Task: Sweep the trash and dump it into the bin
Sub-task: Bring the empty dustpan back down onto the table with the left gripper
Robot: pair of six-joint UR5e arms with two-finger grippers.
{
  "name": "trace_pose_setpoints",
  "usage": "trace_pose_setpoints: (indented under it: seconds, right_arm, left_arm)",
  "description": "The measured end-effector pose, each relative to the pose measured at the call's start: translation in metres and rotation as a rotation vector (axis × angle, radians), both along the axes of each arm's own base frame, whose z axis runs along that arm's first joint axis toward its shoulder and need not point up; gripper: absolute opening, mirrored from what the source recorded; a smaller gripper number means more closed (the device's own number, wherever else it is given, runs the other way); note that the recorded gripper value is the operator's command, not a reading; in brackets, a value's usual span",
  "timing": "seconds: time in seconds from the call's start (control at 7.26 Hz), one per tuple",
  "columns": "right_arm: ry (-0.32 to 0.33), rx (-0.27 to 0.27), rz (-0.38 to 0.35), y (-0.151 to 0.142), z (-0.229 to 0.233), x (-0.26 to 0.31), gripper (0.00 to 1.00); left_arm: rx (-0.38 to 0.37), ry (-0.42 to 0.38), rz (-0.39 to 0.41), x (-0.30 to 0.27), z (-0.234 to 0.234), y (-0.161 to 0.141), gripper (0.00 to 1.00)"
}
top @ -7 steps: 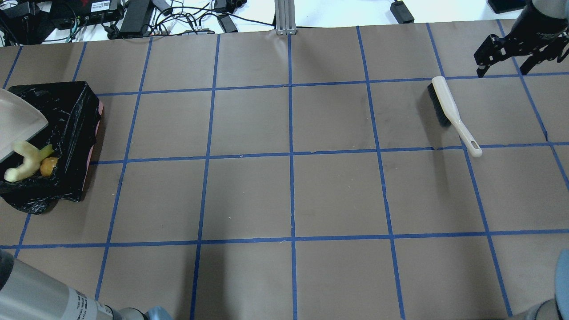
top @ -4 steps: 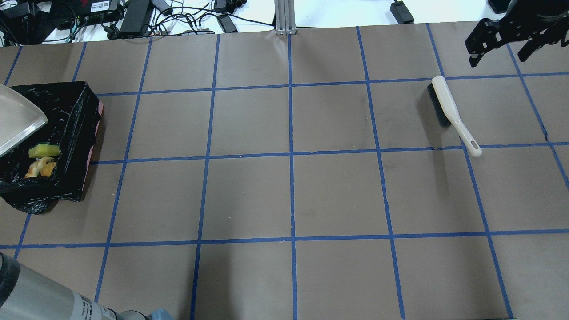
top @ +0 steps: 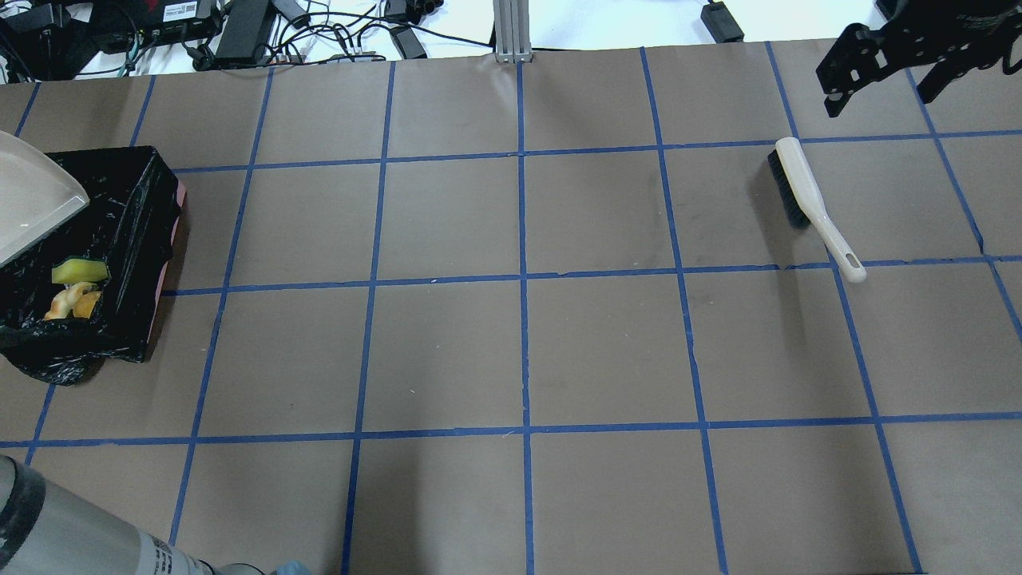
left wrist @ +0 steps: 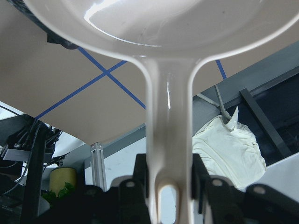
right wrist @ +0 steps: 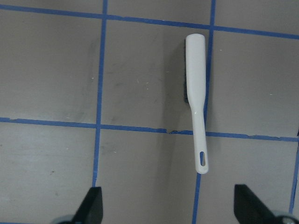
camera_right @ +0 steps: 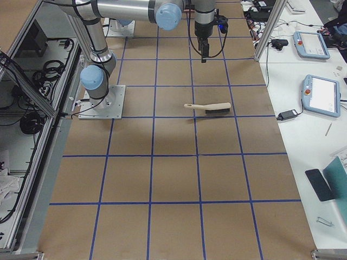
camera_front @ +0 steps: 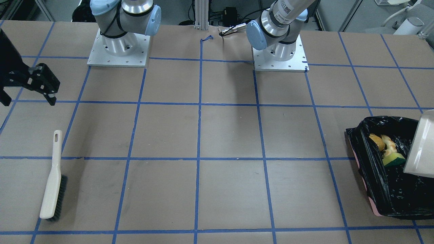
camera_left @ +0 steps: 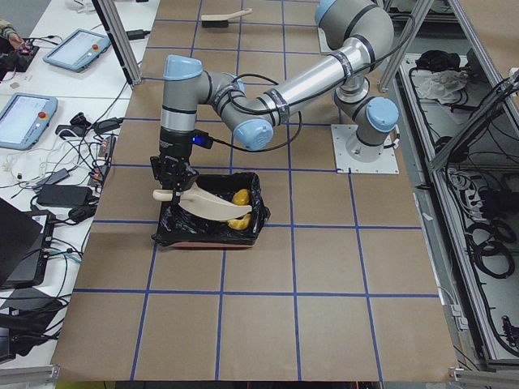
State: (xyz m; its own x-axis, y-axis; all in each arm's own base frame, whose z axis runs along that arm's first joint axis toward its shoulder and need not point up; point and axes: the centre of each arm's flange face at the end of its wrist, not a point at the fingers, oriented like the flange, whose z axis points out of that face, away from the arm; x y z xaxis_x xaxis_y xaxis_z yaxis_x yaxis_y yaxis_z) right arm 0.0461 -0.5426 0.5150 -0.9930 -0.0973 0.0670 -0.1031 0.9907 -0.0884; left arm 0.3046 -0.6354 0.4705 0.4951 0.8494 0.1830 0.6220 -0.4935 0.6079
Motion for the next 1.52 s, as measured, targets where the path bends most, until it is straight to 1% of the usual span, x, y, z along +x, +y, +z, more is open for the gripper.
trace_pose_setpoints:
  seconds: [0.14,0.28,0.41,0.69,0.83,1.1,1.24,1.38,1.52]
  right_arm:
    - [-0.005,0.002,0.001,0.004,-0.003,0.035,1.0]
    - [-0.008,0.006,0.006,0.009,-0.005,0.066,1.0]
    - [-0.01,0.006,0.021,0.014,-0.006,0.085,1.0]
    - [-0.002,0.0,0.032,0.02,-0.002,0.094,1.0]
    - [-0.003,-0.001,0.035,0.024,0.002,0.095,1.0]
    - [-0.026,0.026,0.04,0.032,0.003,0.096,1.0]
    - [-0.05,0.038,0.04,0.035,0.003,0.097,1.0]
    - [-0.059,0.043,0.036,0.036,0.003,0.097,1.0]
    - [-0.059,0.05,0.032,0.037,0.003,0.096,1.0]
  left_arm:
    - [-0.01,0.029,-0.003,-0.018,0.001,-0.006,0.0]
    - [-0.018,0.078,0.0,-0.037,0.001,-0.01,0.0]
    - [-0.03,0.149,0.012,-0.054,-0.003,-0.014,0.0]
    - [-0.045,0.329,0.086,-0.097,-0.018,-0.022,0.0]
    - [-0.046,0.391,0.128,-0.13,-0.026,-0.028,0.0]
    - [-0.045,0.467,0.236,-0.195,-0.061,-0.039,0.0]
    - [-0.052,0.516,0.317,-0.22,-0.082,-0.042,0.0]
    - [-0.059,0.58,0.404,-0.237,-0.104,-0.045,0.0]
    - [-0.053,0.627,0.477,-0.247,-0.126,-0.048,0.01]
